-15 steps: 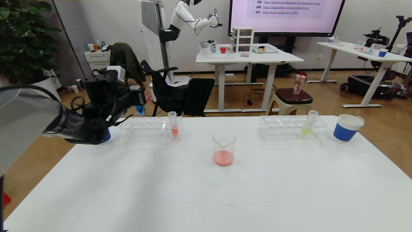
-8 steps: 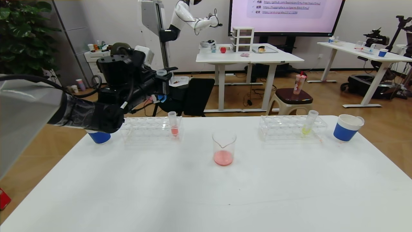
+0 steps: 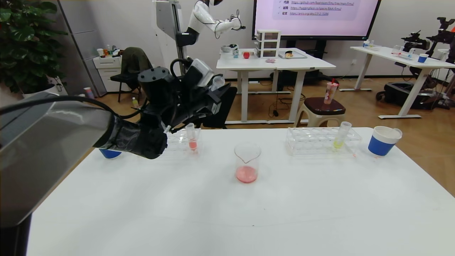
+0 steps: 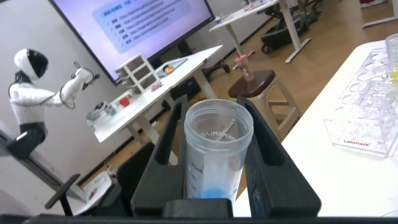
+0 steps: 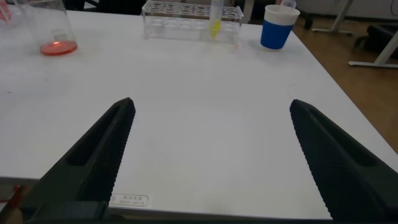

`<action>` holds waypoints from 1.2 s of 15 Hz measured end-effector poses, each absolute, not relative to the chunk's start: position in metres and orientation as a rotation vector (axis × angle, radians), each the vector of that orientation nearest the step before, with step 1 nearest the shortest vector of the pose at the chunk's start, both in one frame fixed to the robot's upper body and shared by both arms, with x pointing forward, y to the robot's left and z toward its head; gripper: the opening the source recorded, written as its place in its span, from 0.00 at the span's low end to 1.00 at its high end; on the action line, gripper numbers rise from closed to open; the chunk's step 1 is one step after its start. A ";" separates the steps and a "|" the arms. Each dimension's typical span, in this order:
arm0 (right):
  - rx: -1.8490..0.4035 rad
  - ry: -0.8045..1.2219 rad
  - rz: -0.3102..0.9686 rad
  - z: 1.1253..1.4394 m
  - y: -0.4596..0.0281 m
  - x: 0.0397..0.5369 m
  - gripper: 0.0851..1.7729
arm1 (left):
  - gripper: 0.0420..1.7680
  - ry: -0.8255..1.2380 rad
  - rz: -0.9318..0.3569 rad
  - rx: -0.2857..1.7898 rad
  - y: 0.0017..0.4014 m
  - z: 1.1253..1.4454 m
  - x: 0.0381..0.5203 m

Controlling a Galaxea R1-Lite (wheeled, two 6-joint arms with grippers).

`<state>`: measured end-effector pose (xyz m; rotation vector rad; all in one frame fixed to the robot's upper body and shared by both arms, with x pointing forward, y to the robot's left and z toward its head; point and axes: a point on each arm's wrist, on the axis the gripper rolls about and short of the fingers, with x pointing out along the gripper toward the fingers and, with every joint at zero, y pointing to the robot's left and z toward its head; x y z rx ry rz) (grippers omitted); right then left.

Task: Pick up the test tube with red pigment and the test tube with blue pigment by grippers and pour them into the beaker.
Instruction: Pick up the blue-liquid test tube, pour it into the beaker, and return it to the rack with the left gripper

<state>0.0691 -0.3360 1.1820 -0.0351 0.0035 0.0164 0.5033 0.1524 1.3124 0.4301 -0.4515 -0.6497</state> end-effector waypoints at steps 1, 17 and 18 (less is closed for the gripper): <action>-0.035 0.003 0.016 1.182 -0.336 0.069 0.98 | 0.28 -0.487 -0.674 0.452 0.148 1.307 0.504; -0.035 0.004 0.016 1.182 -0.336 0.069 0.98 | 0.28 -0.959 -0.918 1.038 0.120 1.239 0.531; -0.035 0.004 0.016 1.182 -0.336 0.069 0.98 | 0.28 -0.966 -0.914 1.053 0.120 1.237 0.531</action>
